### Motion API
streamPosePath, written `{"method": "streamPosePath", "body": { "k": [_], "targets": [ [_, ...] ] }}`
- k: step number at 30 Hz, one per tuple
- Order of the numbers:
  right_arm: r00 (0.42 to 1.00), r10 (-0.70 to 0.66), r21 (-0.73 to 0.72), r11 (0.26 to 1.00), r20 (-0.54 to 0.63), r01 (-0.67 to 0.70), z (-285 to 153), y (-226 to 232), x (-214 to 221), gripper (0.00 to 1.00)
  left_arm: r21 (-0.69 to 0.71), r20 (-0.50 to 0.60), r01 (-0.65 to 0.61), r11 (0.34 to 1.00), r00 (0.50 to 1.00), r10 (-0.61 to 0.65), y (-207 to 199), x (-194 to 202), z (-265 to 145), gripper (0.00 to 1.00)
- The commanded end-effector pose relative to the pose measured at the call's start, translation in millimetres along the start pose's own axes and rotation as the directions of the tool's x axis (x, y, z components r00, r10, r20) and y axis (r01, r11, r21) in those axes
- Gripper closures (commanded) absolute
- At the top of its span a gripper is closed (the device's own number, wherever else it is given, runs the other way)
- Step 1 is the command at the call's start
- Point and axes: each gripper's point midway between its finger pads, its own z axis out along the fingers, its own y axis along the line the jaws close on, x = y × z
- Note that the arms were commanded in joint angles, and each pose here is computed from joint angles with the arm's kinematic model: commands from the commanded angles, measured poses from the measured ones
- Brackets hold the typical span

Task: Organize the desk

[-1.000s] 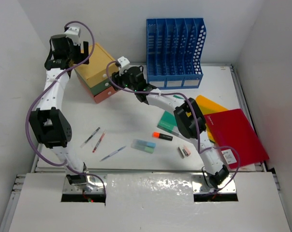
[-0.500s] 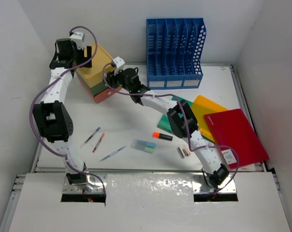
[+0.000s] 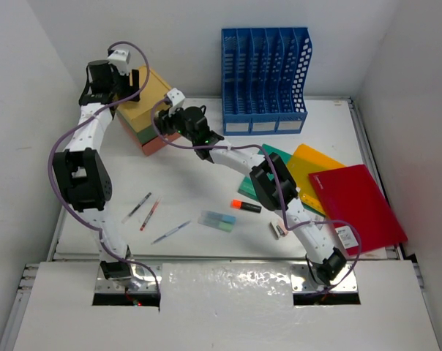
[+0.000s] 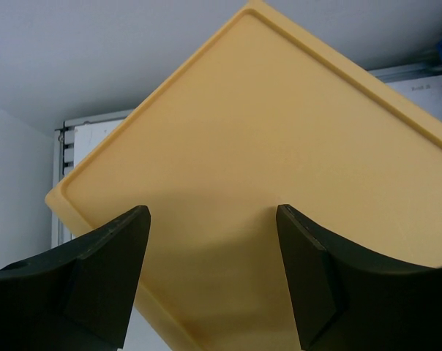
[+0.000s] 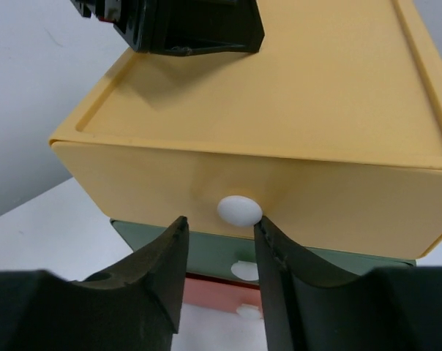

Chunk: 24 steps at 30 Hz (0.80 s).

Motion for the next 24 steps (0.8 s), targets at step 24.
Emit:
{"method": "streamPosePath", "body": {
  "k": [24],
  "targets": [
    [0.977,-0.09,0.054,0.995,0.195,0.081,5,14,-66,0.72,0.06,-0.062,-0.019,0.998,0.998,0.023,-10,34,6,0.33]
  ]
}}
